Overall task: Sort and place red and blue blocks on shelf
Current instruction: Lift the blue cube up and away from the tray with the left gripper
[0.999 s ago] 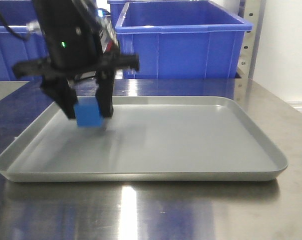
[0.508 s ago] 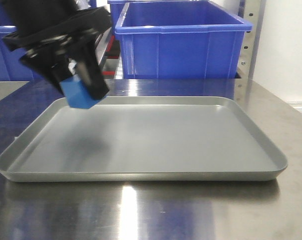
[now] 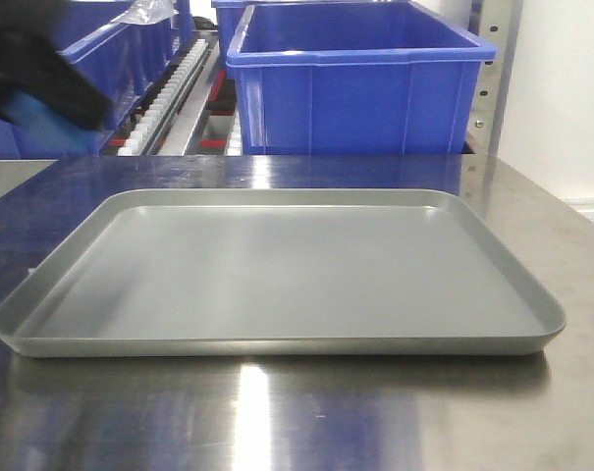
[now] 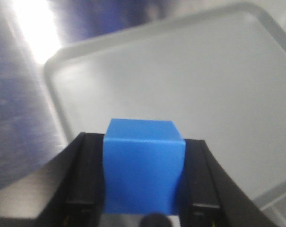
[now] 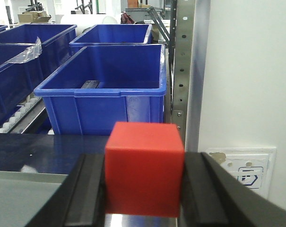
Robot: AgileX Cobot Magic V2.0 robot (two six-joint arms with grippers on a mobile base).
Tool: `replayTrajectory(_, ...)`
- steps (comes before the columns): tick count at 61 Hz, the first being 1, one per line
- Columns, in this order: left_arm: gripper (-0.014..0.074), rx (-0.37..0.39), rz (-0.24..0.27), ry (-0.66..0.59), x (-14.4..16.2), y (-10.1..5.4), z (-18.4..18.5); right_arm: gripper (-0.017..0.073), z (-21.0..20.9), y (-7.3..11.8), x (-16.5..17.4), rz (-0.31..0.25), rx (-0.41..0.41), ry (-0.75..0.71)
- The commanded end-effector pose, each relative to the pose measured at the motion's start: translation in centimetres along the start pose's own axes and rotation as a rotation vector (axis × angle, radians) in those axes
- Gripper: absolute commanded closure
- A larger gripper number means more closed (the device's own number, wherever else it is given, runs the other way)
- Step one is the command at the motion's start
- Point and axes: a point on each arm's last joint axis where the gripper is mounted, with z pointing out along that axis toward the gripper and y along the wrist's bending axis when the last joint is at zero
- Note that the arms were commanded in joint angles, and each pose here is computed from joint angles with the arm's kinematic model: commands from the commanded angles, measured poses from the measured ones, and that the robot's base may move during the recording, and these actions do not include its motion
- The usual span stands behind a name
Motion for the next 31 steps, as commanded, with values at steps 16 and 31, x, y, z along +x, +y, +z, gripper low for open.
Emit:
replayTrajectory(16, 0.0459, -0.187, -0.088, -0.413, 2.0, 2.7, -8.2, 0.0502, 0.0, 0.1, -1.6, -0.015, 0.000, -0.103)
replayTrajectory(31, 0.0459, -0.277, -0.105, -0.551, 4.6, 2.9, -11.8, 0.0502, 0.0, 0.1, -1.6, -0.015, 0.000, -0.103)
